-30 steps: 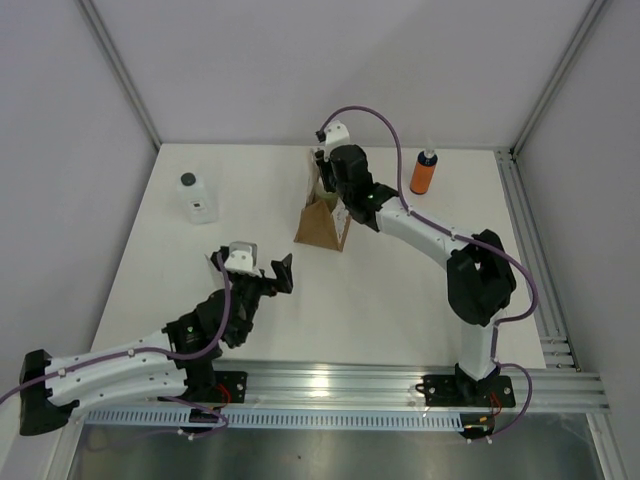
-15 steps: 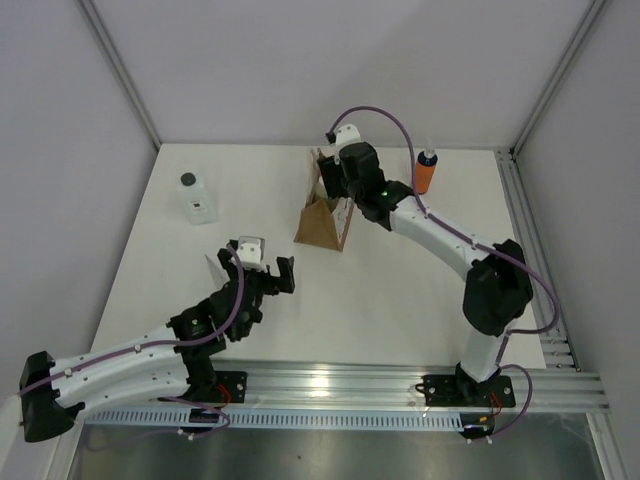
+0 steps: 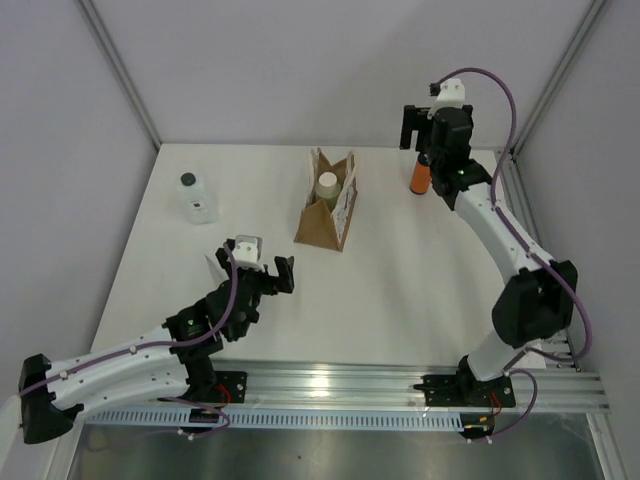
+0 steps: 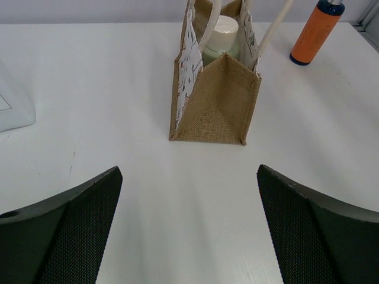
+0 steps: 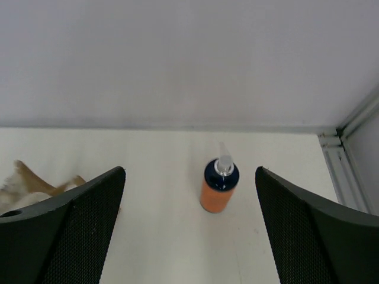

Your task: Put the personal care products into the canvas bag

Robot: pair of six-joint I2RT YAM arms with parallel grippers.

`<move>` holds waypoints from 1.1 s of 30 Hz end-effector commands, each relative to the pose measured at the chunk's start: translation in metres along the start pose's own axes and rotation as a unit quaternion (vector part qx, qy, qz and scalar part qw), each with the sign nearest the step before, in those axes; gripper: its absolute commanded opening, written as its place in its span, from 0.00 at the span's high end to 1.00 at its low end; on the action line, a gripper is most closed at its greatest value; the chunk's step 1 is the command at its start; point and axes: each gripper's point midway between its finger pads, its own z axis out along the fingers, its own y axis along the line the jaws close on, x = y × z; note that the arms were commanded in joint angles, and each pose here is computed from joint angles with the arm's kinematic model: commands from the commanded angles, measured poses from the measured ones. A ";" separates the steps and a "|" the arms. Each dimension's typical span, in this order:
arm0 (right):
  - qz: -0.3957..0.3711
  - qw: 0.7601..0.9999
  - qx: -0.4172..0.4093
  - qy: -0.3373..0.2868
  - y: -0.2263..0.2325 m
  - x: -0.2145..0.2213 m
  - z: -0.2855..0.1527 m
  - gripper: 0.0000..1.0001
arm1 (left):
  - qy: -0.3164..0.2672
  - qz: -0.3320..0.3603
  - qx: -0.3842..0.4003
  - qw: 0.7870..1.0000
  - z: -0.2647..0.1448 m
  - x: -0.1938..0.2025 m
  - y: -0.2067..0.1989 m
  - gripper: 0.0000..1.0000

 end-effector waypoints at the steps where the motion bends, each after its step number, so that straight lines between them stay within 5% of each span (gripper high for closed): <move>1: -0.023 0.996 0.003 0.081 -0.011 0.061 0.036 0.05 | -0.021 -0.038 0.014 0.999 -0.002 -0.022 -0.006 0.01; 19: -0.025 0.985 0.042 0.165 -0.045 0.180 0.111 0.01 | -0.013 -0.028 0.014 0.999 0.001 -0.018 -0.010 0.01; 33: -0.046 0.989 0.021 0.142 -0.053 0.206 0.148 0.08 | -0.007 -0.017 0.006 1.000 0.004 -0.015 -0.010 0.01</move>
